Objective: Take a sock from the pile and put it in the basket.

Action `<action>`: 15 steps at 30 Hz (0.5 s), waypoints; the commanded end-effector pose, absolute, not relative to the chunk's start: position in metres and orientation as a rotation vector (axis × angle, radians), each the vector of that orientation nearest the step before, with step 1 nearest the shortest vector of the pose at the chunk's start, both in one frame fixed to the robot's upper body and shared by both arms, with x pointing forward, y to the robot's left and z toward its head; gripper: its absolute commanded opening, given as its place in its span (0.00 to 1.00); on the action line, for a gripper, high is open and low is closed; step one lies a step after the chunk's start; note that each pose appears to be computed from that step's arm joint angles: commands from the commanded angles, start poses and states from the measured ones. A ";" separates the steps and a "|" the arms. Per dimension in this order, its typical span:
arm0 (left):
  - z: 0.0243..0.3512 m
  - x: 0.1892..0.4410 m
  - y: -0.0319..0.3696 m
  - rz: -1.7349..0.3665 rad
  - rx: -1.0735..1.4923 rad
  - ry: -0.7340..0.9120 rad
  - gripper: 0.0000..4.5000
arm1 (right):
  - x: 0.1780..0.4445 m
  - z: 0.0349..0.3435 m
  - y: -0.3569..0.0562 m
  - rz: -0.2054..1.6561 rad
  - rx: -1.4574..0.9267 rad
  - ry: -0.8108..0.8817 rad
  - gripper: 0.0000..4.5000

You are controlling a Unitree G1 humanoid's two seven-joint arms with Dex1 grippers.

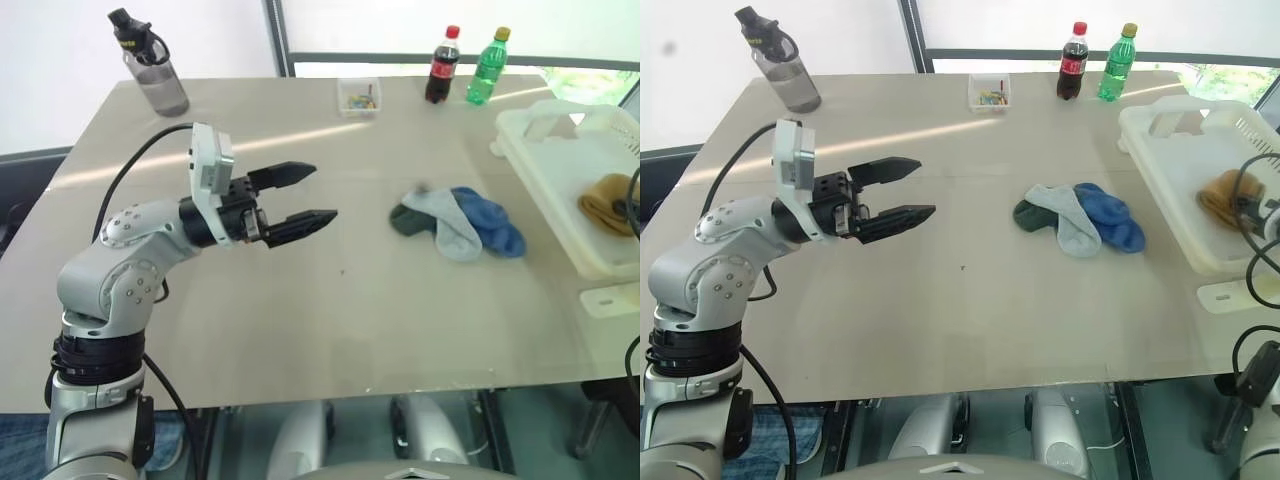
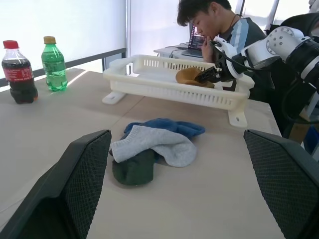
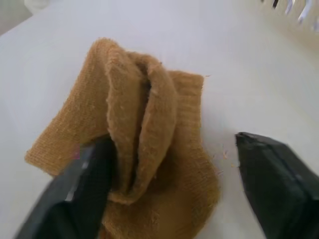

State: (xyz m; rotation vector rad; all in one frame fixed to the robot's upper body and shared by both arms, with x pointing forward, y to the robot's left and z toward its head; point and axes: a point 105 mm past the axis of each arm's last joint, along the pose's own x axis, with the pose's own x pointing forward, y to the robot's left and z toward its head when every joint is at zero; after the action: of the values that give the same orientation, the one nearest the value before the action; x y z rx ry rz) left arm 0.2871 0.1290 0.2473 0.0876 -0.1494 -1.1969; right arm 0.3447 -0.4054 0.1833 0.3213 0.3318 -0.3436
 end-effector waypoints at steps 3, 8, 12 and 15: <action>0.254 0.280 0.127 -1.220 0.118 -0.180 1.00 | 0.348 0.224 -0.401 -0.275 0.225 0.152 0.91; 0.253 0.280 0.128 -1.221 0.117 -0.175 1.00 | 0.351 0.258 -0.388 -0.193 0.087 -0.026 0.91; 0.251 0.281 0.129 -1.215 0.119 -0.171 1.00 | 0.352 0.272 -0.362 -0.037 0.049 -0.121 0.91; 0.249 0.285 0.132 -1.175 0.130 -0.176 1.00 | 0.345 0.265 -0.316 0.213 -0.002 -0.113 0.91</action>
State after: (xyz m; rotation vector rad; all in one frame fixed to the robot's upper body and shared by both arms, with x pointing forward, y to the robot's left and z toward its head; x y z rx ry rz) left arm 0.2871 0.1304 0.2404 0.0930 -0.1301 -1.1891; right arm 0.3513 -0.3383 0.2502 0.0390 -0.0580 0.0950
